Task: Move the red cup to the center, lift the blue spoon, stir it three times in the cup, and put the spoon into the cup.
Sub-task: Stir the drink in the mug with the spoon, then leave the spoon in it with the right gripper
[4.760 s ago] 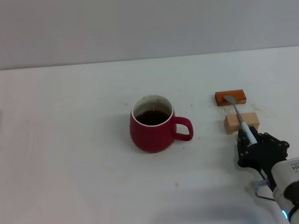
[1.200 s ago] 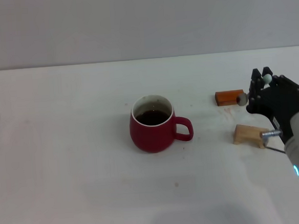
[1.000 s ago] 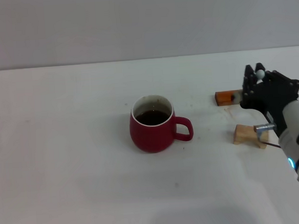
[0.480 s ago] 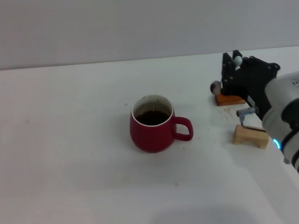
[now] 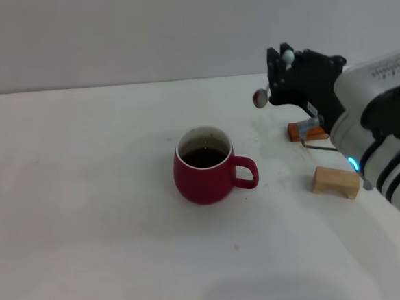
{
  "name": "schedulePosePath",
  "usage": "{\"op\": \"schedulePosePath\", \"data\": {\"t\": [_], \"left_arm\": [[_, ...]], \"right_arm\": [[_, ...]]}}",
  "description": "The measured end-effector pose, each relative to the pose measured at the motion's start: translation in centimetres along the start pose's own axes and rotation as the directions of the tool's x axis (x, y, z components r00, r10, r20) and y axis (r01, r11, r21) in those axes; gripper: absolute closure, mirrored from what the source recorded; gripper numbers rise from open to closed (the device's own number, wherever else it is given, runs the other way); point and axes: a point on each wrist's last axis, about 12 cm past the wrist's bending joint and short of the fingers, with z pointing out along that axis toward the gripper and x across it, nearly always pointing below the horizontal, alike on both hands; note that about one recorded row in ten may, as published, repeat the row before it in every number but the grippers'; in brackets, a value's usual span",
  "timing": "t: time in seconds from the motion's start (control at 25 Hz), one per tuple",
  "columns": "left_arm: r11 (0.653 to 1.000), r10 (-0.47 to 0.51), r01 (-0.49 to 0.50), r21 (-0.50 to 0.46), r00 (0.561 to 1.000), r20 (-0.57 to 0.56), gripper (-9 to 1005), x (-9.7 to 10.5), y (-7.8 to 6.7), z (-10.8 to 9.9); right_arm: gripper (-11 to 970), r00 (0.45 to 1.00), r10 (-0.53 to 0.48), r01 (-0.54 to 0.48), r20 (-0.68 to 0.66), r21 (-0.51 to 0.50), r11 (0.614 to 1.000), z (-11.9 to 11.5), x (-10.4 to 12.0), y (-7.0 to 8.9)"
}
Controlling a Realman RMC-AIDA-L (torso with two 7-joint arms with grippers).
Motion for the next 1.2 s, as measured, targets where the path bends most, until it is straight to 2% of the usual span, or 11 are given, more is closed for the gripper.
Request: {"op": "schedulePosePath", "data": {"t": [0.28, 0.48, 0.76, 1.2], "left_arm": [[1.0, -0.001, 0.001, 0.002, 1.0, -0.015, 135, 0.2, -0.1, 0.1], [1.0, -0.002, 0.002, 0.003, 1.0, -0.016, 135, 0.1, -0.1, 0.1], [1.0, -0.001, 0.001, 0.001, 1.0, -0.018, 135, 0.2, -0.1, 0.0], [1.0, -0.003, 0.003, 0.003, 1.0, -0.019, 135, 0.2, -0.2, 0.0]], "right_arm": [[826, 0.999, -0.02, 0.023, 0.032, -0.093, 0.995, 0.6, -2.3, 0.3], [825, 0.998, -0.043, 0.051, 0.047, -0.164, 0.985, 0.6, -3.3, 1.2], [825, 0.998, -0.06, 0.063, 0.02, -0.252, 0.966, 0.9, -3.0, 2.7], [825, 0.999, -0.048, 0.042, -0.014, -0.292, 0.956, 0.4, -2.2, 3.5]]}}
